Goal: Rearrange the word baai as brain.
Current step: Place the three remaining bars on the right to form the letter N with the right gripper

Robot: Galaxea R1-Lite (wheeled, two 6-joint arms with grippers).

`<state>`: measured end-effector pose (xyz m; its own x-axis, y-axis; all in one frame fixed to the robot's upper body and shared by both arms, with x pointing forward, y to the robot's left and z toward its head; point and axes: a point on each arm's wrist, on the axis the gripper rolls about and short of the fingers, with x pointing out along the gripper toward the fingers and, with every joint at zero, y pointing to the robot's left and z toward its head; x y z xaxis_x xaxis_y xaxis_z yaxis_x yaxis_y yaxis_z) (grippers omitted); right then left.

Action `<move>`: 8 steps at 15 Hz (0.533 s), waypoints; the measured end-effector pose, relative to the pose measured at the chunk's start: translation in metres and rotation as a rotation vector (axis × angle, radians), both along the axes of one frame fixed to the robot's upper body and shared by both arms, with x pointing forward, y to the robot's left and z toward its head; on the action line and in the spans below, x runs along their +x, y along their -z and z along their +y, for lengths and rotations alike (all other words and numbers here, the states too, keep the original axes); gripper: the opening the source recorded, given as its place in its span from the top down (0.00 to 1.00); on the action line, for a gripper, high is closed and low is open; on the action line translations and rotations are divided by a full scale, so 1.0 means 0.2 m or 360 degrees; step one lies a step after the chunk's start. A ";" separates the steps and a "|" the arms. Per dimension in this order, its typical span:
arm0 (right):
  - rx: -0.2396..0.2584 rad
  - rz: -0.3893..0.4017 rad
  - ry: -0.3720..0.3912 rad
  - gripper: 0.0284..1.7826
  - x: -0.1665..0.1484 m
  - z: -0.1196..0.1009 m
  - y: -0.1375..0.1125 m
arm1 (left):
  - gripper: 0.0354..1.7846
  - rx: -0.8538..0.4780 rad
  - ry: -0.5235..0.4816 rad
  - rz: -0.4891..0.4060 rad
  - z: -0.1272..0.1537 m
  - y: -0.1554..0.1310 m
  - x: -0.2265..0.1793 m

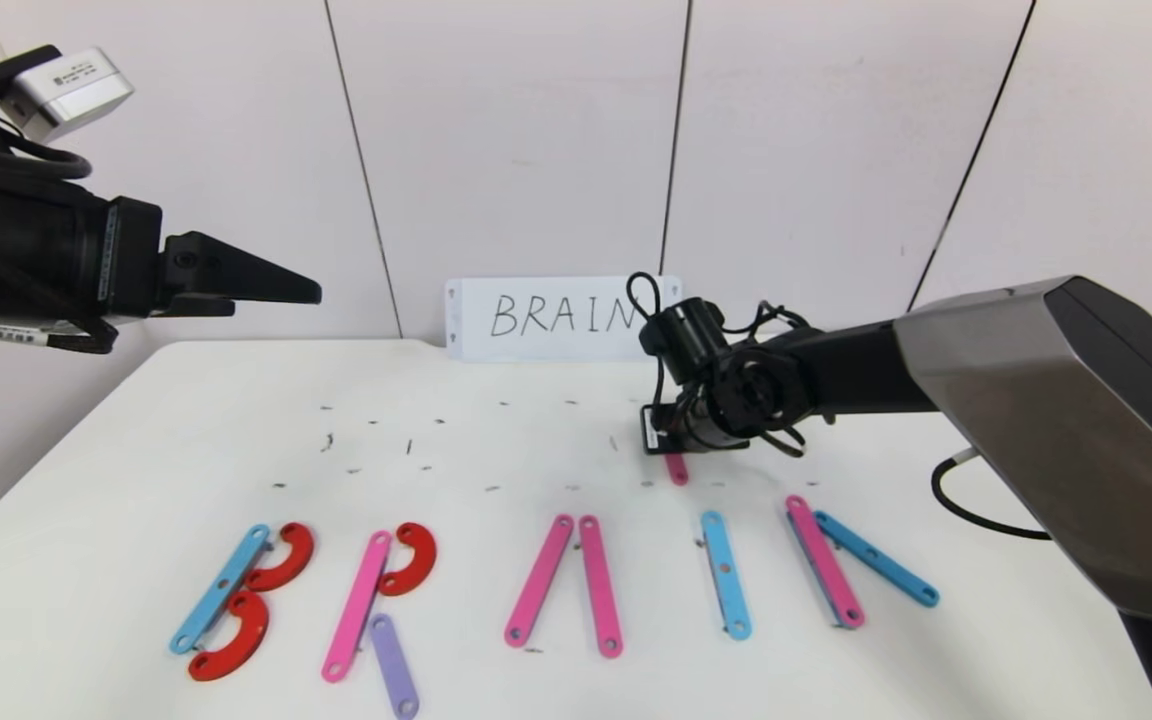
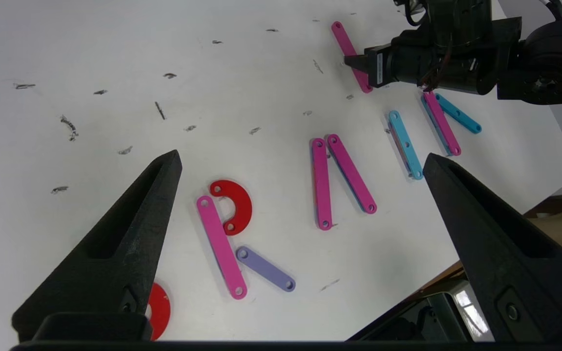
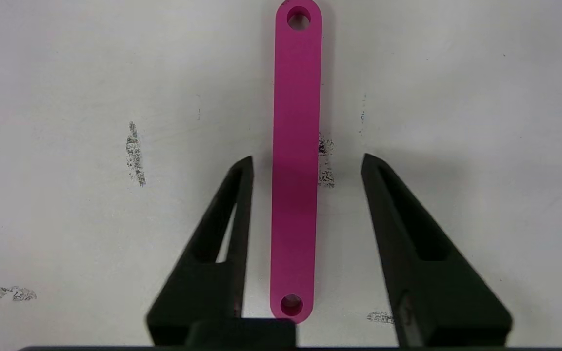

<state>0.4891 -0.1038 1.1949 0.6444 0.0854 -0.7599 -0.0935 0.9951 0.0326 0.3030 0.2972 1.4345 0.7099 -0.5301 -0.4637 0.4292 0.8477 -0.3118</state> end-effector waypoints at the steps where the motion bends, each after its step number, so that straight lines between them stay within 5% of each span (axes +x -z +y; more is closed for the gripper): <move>1: 0.0000 0.0000 -0.0001 0.73 0.00 0.00 0.00 | 0.03 0.0001 0.0000 -0.0001 0.00 0.00 0.00; 3: -0.0001 0.0004 0.0002 0.86 0.00 0.00 0.00 | 0.03 0.0001 0.0000 -0.0001 0.00 0.00 0.00; 8: 0.0000 0.0004 0.0003 0.87 0.00 0.00 -0.01 | 0.03 0.0001 0.0000 0.0000 0.00 0.00 0.00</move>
<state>0.4883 -0.1043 1.1964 0.6424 0.0843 -0.7617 -0.0916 0.9953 0.0328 0.3031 0.2973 1.4344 0.7101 -0.5298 -0.4639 0.4290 0.8479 -0.3115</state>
